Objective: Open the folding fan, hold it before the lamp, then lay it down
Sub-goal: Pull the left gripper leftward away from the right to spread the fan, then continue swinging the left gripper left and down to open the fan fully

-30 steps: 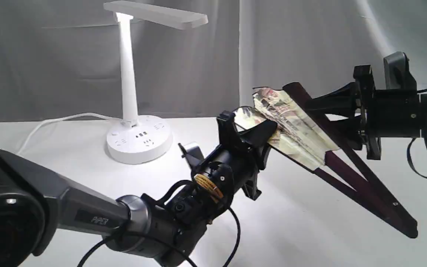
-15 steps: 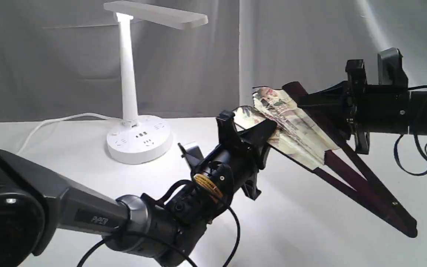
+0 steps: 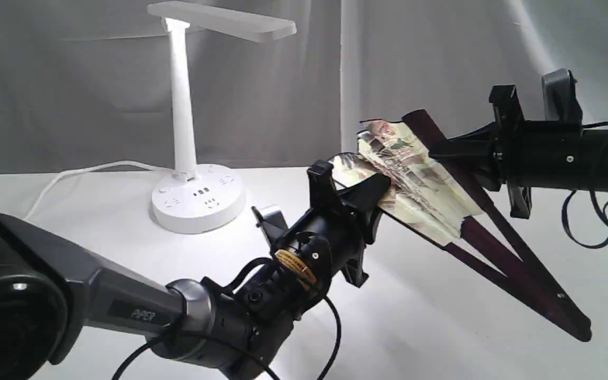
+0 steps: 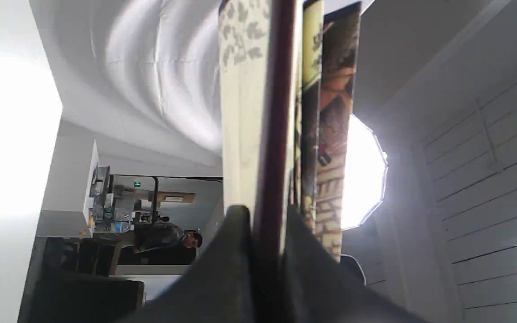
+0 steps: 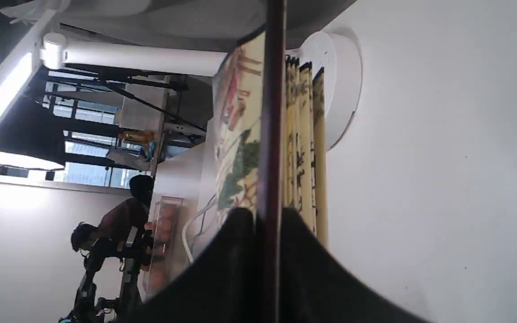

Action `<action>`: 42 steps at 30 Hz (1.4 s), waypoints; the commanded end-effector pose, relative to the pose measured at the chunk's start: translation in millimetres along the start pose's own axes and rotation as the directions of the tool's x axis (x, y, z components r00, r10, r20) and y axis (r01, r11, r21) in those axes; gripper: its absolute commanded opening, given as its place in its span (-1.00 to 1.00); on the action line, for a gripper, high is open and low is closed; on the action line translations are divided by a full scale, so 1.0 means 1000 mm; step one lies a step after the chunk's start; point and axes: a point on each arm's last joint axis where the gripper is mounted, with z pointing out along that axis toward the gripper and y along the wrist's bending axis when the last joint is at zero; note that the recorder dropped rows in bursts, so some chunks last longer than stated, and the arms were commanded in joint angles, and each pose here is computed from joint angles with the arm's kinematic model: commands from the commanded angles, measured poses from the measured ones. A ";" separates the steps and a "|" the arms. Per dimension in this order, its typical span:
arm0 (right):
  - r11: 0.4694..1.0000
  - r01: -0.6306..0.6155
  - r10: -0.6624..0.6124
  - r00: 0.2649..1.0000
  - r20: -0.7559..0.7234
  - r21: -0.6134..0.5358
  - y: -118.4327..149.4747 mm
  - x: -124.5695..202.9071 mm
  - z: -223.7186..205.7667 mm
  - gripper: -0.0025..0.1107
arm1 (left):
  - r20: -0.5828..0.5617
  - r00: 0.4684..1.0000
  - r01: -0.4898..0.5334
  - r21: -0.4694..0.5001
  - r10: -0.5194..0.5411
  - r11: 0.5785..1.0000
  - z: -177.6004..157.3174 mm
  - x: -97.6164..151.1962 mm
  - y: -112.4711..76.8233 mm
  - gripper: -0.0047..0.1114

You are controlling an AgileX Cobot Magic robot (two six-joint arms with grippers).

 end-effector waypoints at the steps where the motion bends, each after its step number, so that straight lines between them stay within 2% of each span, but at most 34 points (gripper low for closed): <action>1: 1.000 0.015 -0.016 1.000 0.026 0.027 -0.002 -0.002 0.000 -0.96 | 0.013 1.000 0.017 0.043 -0.018 0.999 0.001 -0.001 -0.007 -0.92; 9: 0.998 0.013 -0.016 0.999 0.049 0.055 -0.005 -0.004 -0.001 -0.96 | 0.093 0.995 0.042 -0.009 -0.041 0.999 -0.018 -0.007 0.002 -0.92; 17: 0.997 0.008 -0.013 0.997 0.073 0.072 -0.007 -0.007 -0.004 -0.96 | 0.129 0.991 0.028 -0.028 -0.024 0.999 -0.036 -0.006 -0.014 -0.92; 25: 0.997 -0.012 0.002 0.992 0.123 0.077 -0.016 -0.018 -0.025 -0.96 | 0.217 0.976 0.050 -0.083 -0.031 0.995 -0.067 -0.010 -0.019 -0.92; 42: 0.996 -0.031 0.015 0.985 0.172 0.088 -0.027 -0.030 -0.056 -0.96 | 0.409 0.909 -0.047 -0.101 0.084 0.994 -0.117 -0.013 -0.062 -0.92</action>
